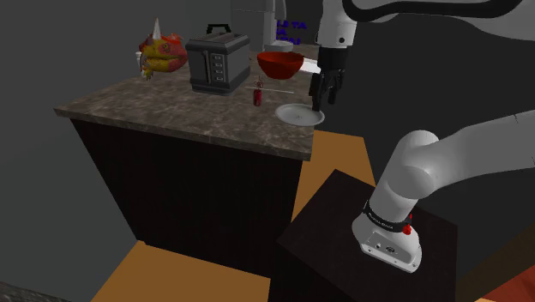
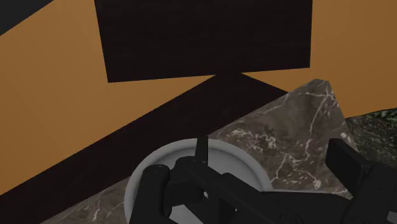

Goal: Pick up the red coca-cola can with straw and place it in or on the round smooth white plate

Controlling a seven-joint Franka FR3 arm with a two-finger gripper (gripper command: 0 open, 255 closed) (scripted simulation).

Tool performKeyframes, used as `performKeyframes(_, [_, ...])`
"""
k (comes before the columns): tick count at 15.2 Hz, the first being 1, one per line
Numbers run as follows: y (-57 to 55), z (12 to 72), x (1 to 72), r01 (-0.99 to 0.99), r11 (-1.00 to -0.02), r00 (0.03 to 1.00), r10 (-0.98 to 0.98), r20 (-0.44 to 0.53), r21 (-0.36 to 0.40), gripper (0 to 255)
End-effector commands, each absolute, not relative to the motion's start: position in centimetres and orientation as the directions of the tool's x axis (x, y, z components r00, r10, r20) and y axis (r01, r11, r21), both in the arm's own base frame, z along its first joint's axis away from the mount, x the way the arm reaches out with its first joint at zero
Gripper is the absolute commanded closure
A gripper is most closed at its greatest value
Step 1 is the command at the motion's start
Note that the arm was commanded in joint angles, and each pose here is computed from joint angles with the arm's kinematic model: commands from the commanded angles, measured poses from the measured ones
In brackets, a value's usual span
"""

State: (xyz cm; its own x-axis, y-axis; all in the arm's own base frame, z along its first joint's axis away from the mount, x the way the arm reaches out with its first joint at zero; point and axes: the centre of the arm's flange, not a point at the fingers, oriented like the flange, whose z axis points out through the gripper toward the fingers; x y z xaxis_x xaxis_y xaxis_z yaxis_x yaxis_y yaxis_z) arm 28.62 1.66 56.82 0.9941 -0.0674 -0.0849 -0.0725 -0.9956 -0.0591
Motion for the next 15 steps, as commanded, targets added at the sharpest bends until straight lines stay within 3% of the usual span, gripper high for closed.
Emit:
performKeyframes(1, [1.7, 56.8, 28.6, -0.073, -0.996, 0.994, -0.067, -0.085, -0.059, 0])
performKeyframes(15, [-0.2, 56.8, 45.1, -0.092, -0.995, 0.995, -0.094, 0.035, -0.043, 0])
